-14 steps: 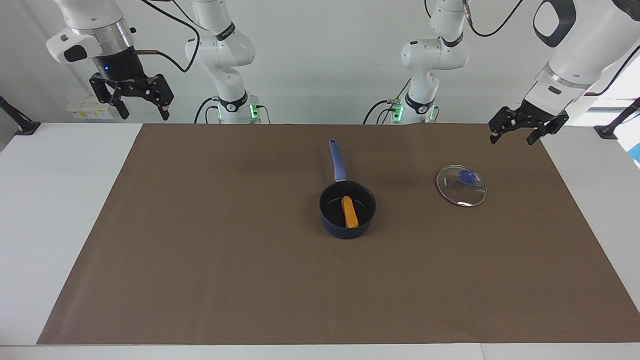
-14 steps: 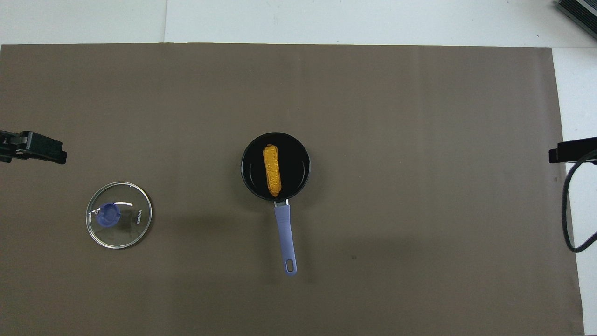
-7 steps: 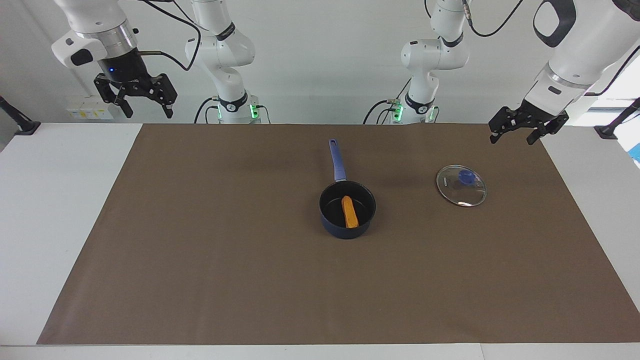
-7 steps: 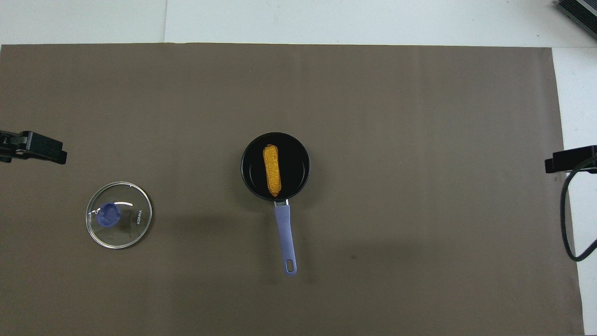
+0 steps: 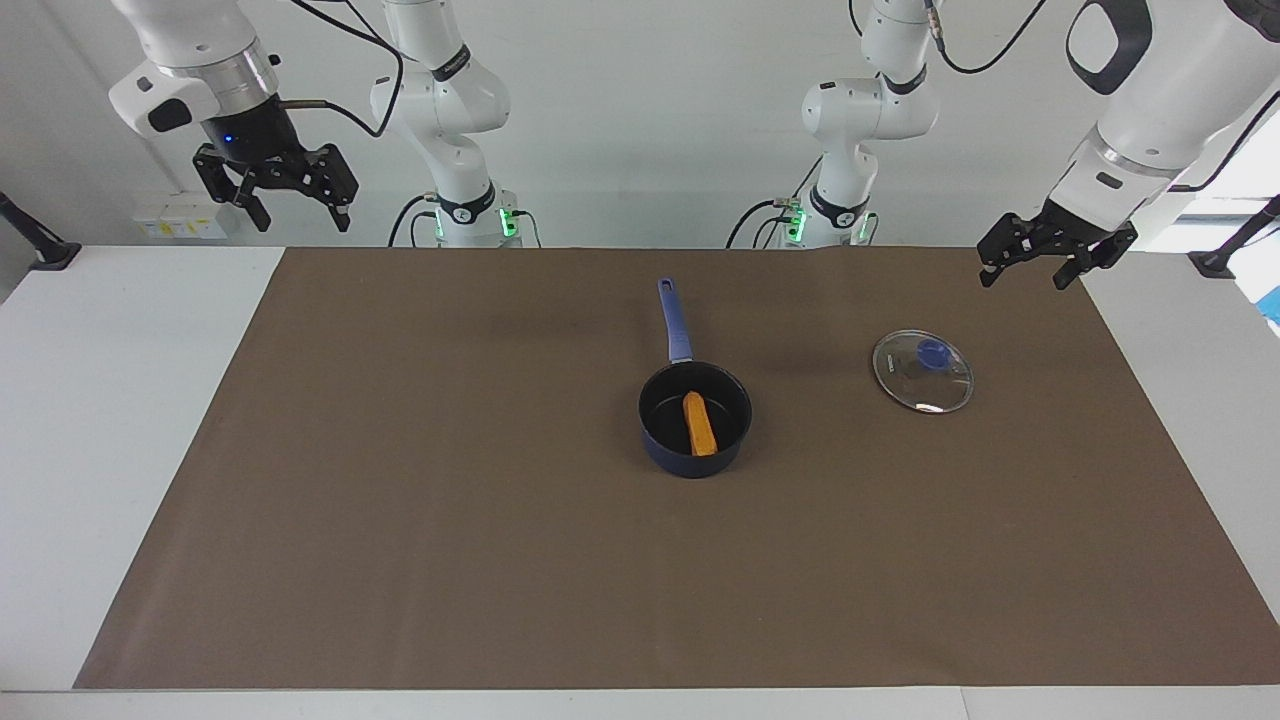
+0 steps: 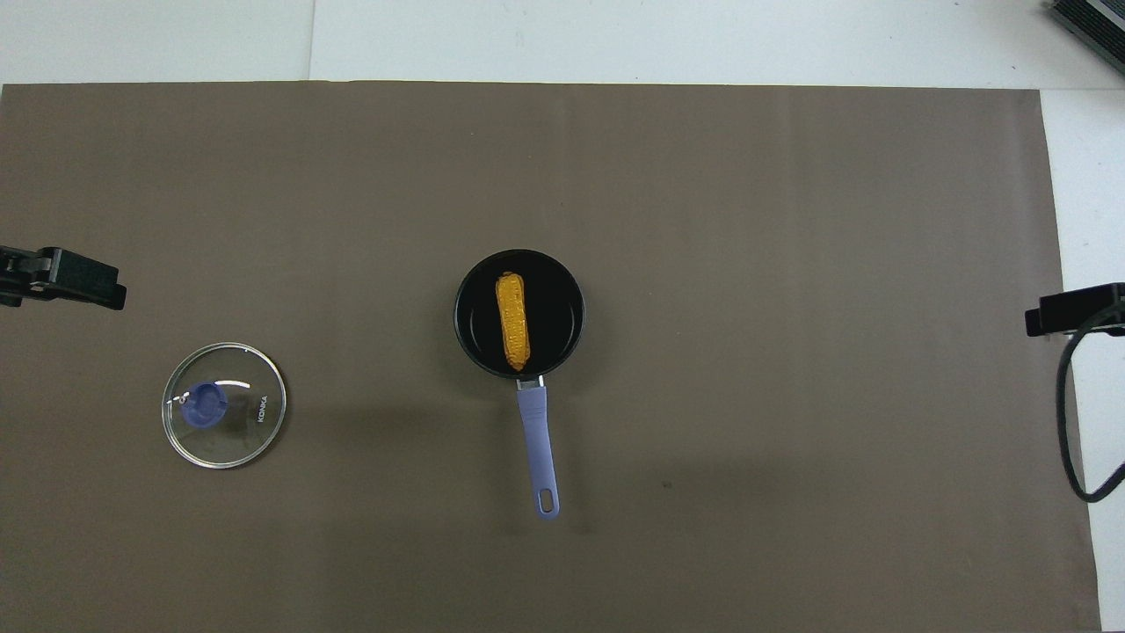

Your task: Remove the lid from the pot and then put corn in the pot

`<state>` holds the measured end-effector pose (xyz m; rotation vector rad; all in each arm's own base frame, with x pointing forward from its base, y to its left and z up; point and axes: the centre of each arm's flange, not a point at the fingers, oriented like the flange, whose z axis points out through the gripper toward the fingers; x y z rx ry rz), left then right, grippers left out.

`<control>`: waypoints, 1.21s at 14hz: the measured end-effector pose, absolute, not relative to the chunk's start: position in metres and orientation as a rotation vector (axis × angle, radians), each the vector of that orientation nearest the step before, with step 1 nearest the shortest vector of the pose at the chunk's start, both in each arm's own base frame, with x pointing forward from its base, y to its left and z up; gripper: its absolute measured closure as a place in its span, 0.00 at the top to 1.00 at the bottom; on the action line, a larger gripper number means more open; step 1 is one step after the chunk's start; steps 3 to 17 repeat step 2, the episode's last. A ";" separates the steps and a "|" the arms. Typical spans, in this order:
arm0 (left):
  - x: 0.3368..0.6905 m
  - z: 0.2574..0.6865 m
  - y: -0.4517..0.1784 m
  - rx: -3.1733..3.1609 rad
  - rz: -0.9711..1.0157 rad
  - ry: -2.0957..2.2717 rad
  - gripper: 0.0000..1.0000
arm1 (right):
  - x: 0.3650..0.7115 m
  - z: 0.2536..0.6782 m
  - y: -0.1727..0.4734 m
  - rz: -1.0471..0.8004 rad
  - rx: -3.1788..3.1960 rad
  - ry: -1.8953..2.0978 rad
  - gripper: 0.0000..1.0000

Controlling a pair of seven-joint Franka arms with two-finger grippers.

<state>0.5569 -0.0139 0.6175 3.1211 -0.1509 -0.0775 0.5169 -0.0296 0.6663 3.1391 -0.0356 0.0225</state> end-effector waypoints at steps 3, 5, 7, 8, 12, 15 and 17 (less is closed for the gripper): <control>0.557 0.617 -0.014 3.121 -0.078 -0.151 1.00 | 0.518 0.667 -0.030 0.039 3.138 -0.035 1.00; 0.557 0.617 -0.014 3.121 -0.078 -0.151 1.00 | 0.518 0.667 -0.030 0.039 3.138 -0.035 1.00; 0.557 0.617 -0.014 3.121 -0.078 -0.151 1.00 | 0.518 0.667 -0.030 0.039 3.138 -0.035 1.00; 0.557 0.617 -0.014 3.121 -0.078 -0.151 1.00 | 0.518 0.667 -0.030 0.039 3.138 -0.035 1.00; 0.557 0.617 -0.014 3.121 -0.078 -0.151 1.00 | 0.518 0.667 -0.030 0.039 3.138 -0.035 1.00; 0.557 0.617 -0.014 3.121 -0.078 -0.151 1.00 | 0.518 0.667 -0.030 0.039 3.138 -0.035 1.00; 0.557 0.617 -0.014 3.121 -0.078 -0.151 1.00 | 0.518 0.667 -0.030 0.039 3.138 -0.035 1.00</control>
